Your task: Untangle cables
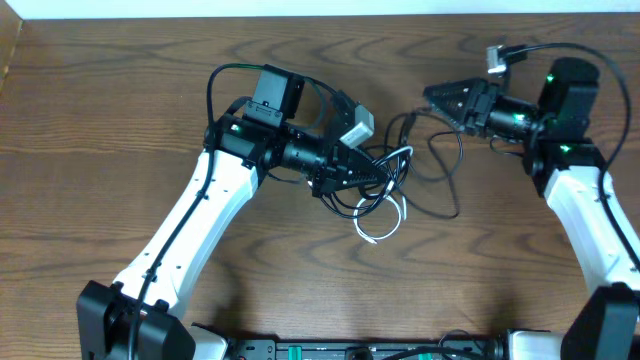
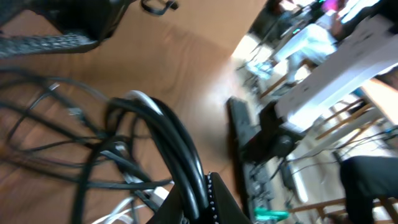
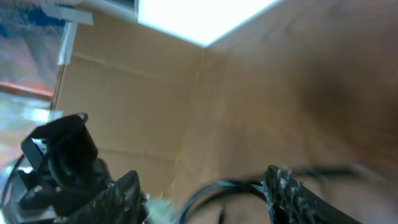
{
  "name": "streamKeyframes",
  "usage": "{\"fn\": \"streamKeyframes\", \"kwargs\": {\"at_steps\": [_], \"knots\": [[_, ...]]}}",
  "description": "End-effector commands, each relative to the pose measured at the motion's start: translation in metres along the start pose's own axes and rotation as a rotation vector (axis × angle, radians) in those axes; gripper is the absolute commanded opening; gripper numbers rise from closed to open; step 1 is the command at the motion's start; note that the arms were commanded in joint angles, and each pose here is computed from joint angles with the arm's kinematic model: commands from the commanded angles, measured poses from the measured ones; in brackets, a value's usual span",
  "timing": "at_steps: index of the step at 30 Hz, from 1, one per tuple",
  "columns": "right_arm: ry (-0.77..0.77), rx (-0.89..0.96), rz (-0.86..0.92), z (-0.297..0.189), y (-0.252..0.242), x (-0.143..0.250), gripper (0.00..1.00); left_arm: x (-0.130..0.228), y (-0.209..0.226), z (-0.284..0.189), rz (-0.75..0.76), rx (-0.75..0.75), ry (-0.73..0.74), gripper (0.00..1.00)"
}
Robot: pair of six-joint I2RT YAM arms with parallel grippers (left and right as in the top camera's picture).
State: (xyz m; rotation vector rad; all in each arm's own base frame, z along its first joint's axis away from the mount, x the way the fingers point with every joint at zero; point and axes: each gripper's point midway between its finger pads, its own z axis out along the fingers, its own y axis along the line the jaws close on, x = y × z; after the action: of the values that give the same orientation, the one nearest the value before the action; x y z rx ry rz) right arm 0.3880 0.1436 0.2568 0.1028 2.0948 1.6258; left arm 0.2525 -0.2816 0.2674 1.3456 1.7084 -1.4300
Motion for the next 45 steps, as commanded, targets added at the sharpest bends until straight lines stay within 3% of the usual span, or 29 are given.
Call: {"fn": "streamKeyframes", "kwargs": {"at_steps": [1,8,15,20,25,28,31,37,45], "knots": [[0.122,-0.074,0.122,0.010,0.011,0.020,0.55,0.006,0.012,-0.005,0.059,-0.127,0.071,0.07],[0.217,-0.116,0.137,0.023,0.024,0.042,0.52,0.020,0.028,-0.009,0.037,-0.224,0.144,0.07],[0.219,-0.128,0.112,0.016,0.023,0.040,0.48,0.036,0.040,-0.016,0.004,-0.312,0.223,0.07],[0.221,-0.079,0.151,0.016,0.008,0.048,0.39,0.036,0.040,-0.016,0.021,-0.311,0.228,0.07],[0.204,0.062,0.273,0.015,-0.023,0.060,0.44,0.036,0.041,-0.016,0.044,-0.311,0.232,0.07],[0.185,0.157,0.337,0.013,-0.041,0.065,0.56,0.036,0.041,-0.016,0.044,-0.310,0.232,0.07],[0.169,0.195,0.337,0.014,-0.047,0.065,0.60,0.036,0.041,-0.016,0.043,-0.310,0.232,0.07],[0.116,0.302,0.343,0.020,-0.063,0.063,0.63,0.036,0.035,-0.008,0.054,-0.287,0.238,0.08],[0.141,0.284,0.317,0.035,-0.053,0.071,0.62,0.036,0.028,0.001,0.067,-0.261,0.248,0.07]]}}
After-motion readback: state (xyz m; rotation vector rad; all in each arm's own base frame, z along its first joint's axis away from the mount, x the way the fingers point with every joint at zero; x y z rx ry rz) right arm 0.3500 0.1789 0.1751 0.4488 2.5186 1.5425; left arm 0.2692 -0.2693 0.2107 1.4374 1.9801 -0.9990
